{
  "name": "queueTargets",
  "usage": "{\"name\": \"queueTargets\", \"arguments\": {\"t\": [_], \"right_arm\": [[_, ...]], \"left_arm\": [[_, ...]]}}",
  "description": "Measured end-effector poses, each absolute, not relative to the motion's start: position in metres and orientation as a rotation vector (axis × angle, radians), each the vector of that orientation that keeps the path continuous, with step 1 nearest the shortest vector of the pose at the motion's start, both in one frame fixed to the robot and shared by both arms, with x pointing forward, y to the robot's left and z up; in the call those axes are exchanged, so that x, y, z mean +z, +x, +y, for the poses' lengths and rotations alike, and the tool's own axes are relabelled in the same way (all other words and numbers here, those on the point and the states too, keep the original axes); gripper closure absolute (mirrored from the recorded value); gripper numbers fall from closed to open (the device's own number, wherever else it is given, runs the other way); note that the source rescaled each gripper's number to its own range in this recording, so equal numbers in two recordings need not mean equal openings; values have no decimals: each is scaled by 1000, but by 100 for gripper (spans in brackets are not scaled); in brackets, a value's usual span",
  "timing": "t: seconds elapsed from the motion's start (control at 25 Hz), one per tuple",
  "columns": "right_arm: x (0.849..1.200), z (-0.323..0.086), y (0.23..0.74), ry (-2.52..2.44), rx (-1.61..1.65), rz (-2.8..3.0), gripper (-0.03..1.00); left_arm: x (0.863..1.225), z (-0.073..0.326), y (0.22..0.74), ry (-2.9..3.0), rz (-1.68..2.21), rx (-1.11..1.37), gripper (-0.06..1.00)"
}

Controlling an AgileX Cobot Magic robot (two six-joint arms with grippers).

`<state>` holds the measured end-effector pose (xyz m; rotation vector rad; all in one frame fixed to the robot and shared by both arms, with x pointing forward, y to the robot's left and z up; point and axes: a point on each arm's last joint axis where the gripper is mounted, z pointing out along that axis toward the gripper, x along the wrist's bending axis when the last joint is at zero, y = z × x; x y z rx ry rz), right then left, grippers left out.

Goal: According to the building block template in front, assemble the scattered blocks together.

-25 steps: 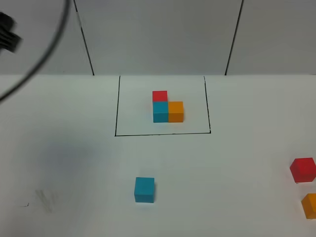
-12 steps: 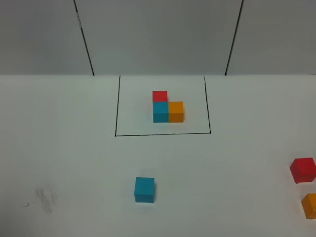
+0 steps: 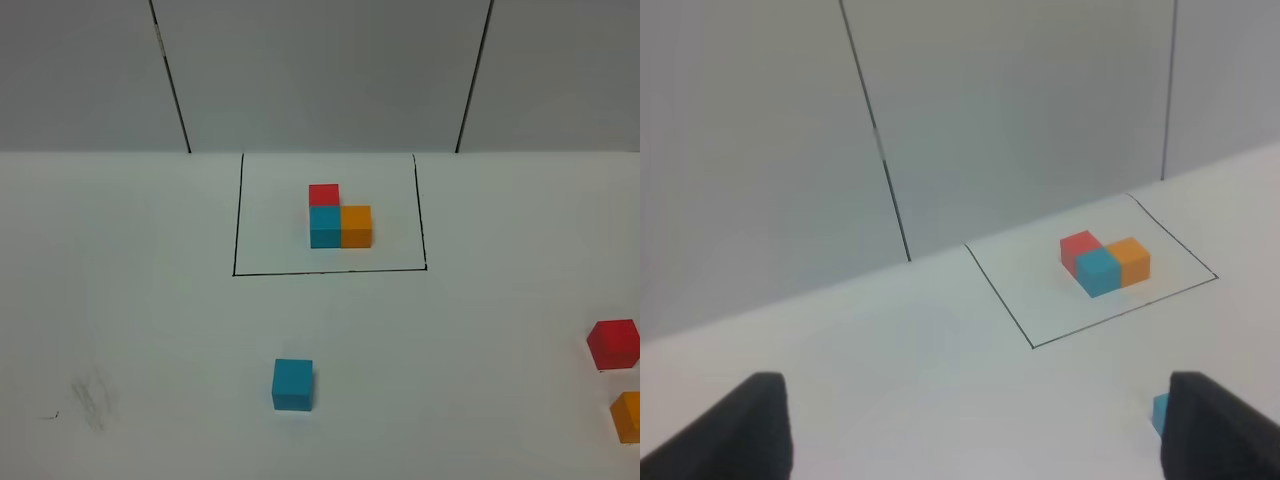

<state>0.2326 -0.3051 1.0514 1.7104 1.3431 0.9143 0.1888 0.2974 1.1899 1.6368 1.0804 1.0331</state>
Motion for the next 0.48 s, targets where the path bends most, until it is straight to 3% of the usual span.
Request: {"name": "queueTargets", "arguments": {"t": [0.48], "right_arm": [[1051, -305, 233, 1710, 914, 1343, 20]], "left_arm": [[1078, 302, 211, 1634, 1391, 882, 9]]}}
